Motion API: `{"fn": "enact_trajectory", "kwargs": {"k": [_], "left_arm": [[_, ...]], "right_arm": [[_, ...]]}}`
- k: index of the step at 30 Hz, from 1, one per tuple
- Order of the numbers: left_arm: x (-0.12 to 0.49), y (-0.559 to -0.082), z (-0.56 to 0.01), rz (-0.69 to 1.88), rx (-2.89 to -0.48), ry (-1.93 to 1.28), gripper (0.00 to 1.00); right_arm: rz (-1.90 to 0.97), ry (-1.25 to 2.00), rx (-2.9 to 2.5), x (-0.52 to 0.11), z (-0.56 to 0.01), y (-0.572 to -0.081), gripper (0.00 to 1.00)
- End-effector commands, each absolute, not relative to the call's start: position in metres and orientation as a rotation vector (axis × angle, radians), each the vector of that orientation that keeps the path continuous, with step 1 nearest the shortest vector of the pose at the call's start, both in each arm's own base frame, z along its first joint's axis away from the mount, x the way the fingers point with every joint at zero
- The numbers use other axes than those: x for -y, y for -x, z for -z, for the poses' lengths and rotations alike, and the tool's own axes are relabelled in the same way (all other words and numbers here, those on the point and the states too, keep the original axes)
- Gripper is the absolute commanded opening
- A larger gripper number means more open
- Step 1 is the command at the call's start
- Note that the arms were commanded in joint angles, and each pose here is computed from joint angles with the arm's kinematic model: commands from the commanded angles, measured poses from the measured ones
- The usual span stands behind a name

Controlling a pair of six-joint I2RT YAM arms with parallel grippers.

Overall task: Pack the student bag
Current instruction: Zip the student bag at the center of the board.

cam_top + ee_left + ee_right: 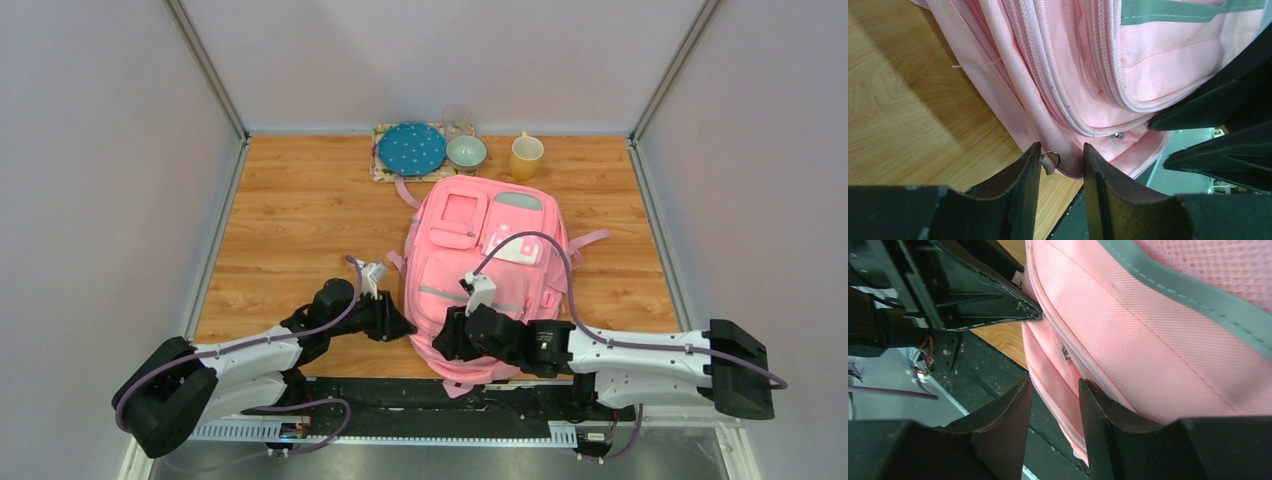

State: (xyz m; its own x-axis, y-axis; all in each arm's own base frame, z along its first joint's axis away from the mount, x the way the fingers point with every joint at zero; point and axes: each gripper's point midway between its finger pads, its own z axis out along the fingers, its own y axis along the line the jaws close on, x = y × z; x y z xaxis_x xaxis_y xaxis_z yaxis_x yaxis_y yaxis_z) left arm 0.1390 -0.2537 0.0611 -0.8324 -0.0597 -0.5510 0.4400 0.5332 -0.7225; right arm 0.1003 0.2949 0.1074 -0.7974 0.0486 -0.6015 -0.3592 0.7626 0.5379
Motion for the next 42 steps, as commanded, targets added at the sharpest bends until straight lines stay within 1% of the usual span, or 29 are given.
{"fn": "enact_trajectory", "kwargs": {"k": [1, 7, 13, 14, 17, 22, 24, 29, 32, 33, 34, 35, 36, 37, 38, 39, 40, 42], "left_arm": [[0.255, -0.124, -0.058, 1.314, -2.265, -0.384, 0.44], [0.255, -0.119, -0.055, 1.329, -2.279, -0.411, 0.43], [0.252, -0.113, -0.047, 1.315, -2.310, -0.437, 0.31], [0.250, -0.112, -0.045, 1.307, -2.320, -0.434, 0.26], [0.246, -0.111, -0.038, 1.275, -2.340, -0.433, 0.18], [0.245, -0.106, -0.033, 1.271, -2.351, -0.459, 0.06], [0.245, -0.106, -0.033, 1.271, -2.348, -0.469, 0.03], [0.246, -0.104, -0.034, 1.277, -2.340, -0.481, 0.01], [0.246, -0.105, -0.036, 1.281, -2.328, -0.483, 0.00], [0.246, -0.105, -0.036, 1.280, -2.326, -0.481, 0.00], [0.246, -0.105, -0.036, 1.279, -2.326, -0.481, 0.00], [0.245, -0.106, -0.037, 1.275, -2.326, -0.477, 0.00], [0.245, -0.107, -0.036, 1.268, -2.328, -0.473, 0.01], [0.244, -0.109, -0.036, 1.252, -2.325, -0.456, 0.12], [0.245, -0.113, -0.040, 1.251, -2.310, -0.441, 0.20], [0.245, -0.114, -0.042, 1.248, -2.304, -0.428, 0.31], [0.244, -0.121, -0.044, 1.219, -2.290, -0.395, 0.44], [0.247, -0.131, -0.059, 1.228, -2.225, -0.340, 0.52]], "right_arm": [[-0.785, 0.250, -2.401, -0.294, -0.086, -0.101, 0.45], [-0.628, 0.270, -2.405, -0.292, -0.074, -0.112, 0.45], [-0.443, 0.233, -2.367, -0.281, -0.078, -0.132, 0.45], [-0.430, 0.226, -2.359, -0.280, -0.080, -0.134, 0.44], [-0.394, 0.194, -2.344, -0.275, -0.079, -0.139, 0.43], [-0.297, 0.246, -2.362, -0.274, -0.062, -0.139, 0.36], [-0.279, 0.270, -2.362, -0.277, -0.058, -0.137, 0.32], [-0.252, 0.347, -2.374, -0.290, -0.044, -0.131, 0.30], [-0.247, 0.362, -2.376, -0.296, -0.043, -0.130, 0.20], [-0.228, 0.363, -2.381, -0.295, -0.040, -0.130, 0.07], [-0.218, 0.365, -2.382, -0.294, -0.040, -0.130, 0.01], [-0.217, 0.361, -2.378, -0.296, -0.042, -0.131, 0.00], [-0.204, 0.365, -2.377, -0.294, -0.043, -0.130, 0.00], [-0.202, 0.363, -2.370, -0.292, -0.045, -0.131, 0.00], [-0.205, 0.364, -2.366, -0.292, -0.047, -0.130, 0.00], [-0.210, 0.367, -2.367, -0.291, -0.049, -0.129, 0.00], [-0.237, 0.358, -2.361, -0.291, -0.055, -0.128, 0.00], [-0.266, 0.354, -2.355, -0.289, -0.059, -0.125, 0.00]]}}
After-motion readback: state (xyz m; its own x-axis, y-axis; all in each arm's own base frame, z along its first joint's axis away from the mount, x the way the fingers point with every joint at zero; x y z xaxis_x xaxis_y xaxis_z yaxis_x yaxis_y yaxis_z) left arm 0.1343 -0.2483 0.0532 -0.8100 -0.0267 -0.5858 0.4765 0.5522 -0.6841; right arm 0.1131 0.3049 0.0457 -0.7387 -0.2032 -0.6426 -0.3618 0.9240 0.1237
